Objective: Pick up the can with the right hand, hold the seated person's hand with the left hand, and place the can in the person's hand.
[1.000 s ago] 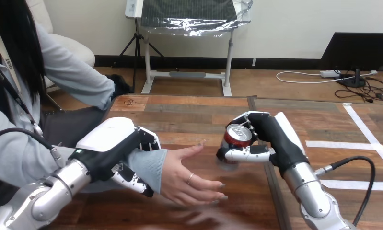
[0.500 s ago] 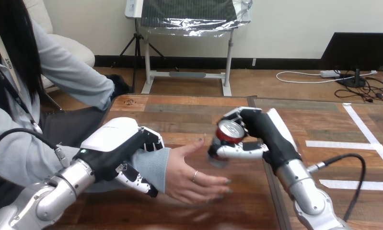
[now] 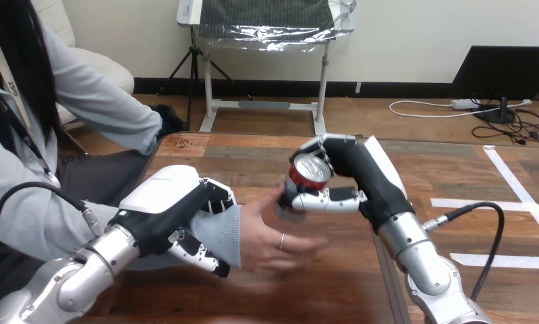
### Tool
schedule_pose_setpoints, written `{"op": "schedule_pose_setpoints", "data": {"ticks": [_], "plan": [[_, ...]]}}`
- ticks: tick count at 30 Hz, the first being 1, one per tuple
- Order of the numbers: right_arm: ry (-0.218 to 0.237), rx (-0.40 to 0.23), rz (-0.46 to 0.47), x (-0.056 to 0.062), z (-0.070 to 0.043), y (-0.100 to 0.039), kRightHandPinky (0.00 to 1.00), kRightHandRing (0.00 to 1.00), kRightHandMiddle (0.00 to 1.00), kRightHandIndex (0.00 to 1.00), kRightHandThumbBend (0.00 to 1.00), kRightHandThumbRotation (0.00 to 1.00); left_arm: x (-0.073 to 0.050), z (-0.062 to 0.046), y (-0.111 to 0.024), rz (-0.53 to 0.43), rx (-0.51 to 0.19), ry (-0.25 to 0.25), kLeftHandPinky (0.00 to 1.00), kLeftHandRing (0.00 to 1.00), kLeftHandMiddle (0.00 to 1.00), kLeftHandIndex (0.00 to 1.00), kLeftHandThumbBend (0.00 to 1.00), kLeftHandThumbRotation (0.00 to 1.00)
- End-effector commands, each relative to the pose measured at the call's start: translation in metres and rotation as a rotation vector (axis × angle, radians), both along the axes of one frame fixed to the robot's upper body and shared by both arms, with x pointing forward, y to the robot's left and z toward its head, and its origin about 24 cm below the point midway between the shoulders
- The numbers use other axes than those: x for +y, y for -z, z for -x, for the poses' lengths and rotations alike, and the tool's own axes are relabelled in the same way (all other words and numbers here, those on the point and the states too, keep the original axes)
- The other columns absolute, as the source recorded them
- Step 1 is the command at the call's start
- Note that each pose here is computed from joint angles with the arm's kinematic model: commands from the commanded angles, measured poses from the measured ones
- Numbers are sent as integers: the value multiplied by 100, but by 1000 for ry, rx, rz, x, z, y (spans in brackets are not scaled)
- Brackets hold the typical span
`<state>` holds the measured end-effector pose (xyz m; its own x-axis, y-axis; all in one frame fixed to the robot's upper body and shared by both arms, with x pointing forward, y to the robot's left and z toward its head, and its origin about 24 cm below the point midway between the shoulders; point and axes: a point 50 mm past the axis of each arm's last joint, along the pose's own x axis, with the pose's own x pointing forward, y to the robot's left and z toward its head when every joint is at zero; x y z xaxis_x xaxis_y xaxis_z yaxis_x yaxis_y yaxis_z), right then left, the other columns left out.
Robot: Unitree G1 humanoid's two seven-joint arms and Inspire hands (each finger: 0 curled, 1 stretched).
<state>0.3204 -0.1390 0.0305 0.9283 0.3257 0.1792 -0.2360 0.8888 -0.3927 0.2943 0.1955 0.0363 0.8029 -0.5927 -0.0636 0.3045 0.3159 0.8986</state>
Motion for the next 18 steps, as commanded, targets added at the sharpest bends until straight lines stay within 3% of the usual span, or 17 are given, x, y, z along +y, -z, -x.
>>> {"op": "schedule_pose_setpoints", "data": {"ticks": [1, 18], "plan": [[-43, -145, -43, 8, -2, -27, 37, 41, 49, 51, 78, 0, -31, -20, -38, 121, -163, 72, 34, 39, 46, 49, 85, 12], [-91, -191, -53, 18, 12, -35, 30, 34, 50, 51, 80, 0, -34, -20, -34, 144, -162, 79, 33, 39, 45, 48, 87, 11]]}}
